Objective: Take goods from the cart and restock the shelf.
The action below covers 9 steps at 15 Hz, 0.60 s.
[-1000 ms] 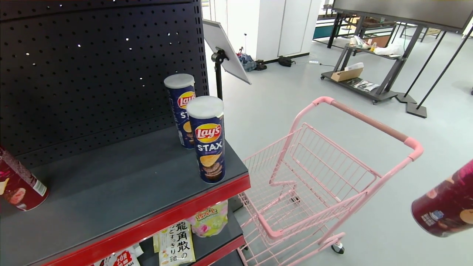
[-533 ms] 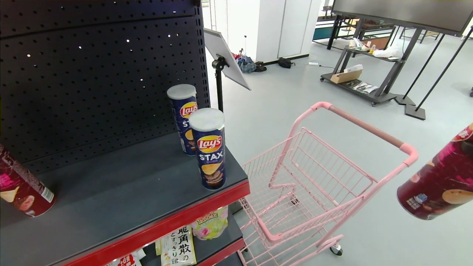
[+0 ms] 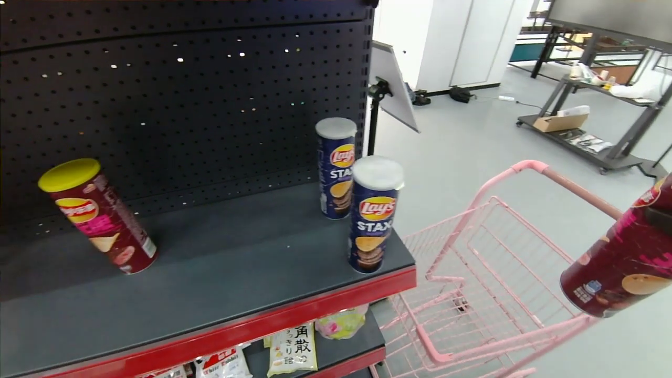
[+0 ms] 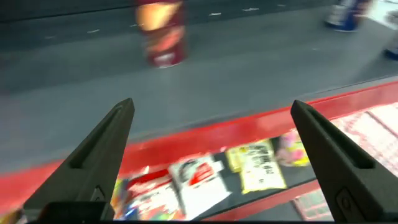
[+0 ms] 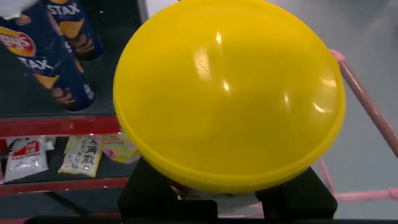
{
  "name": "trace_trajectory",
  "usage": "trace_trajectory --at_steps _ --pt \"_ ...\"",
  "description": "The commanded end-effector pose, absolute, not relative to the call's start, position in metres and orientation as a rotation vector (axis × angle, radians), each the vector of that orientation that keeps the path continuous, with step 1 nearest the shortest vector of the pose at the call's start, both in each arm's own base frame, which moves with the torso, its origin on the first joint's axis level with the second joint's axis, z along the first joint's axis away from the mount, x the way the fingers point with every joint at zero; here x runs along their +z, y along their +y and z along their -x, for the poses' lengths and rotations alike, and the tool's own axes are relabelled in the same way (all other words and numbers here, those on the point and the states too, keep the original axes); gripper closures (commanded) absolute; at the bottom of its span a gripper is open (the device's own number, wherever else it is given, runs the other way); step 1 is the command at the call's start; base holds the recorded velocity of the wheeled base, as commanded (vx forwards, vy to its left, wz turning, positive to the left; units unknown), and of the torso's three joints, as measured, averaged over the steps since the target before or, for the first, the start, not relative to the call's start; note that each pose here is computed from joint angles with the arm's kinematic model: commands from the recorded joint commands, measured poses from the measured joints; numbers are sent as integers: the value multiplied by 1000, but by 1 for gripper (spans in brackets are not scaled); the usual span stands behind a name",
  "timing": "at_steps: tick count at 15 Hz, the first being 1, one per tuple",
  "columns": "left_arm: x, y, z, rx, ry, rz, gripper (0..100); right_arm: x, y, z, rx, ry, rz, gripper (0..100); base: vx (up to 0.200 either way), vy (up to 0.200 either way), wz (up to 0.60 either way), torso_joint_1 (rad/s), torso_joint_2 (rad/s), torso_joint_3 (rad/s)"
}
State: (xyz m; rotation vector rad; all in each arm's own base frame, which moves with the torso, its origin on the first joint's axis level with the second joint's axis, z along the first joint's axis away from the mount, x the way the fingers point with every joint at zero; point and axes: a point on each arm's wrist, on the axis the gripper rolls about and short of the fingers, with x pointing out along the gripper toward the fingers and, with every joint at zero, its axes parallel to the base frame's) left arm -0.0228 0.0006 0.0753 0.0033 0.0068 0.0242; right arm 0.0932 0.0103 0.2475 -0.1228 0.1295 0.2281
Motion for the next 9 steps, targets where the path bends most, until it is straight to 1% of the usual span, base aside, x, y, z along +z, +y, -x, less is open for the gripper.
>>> trace_trajectory --at_steps 1,3,6,8,9 --pt "75 1 23 25 6 -3 0 245 10 -94 230 139 123 100 0 0 600 -2 2 7" --pt "75 1 23 25 6 -3 0 242 10 -93 230 147 123 100 0 0 600 2 2 -2" --pt "75 1 23 25 6 -3 0 235 9 -77 226 126 117 100 0 0 0 0 0 0" --pt "75 1 23 25 6 -3 0 223 8 -63 227 114 116 100 0 0 0 0 0 0" --pt "75 1 23 25 6 -3 0 219 8 -57 226 107 113 100 -200 0 0 -2 7 2"
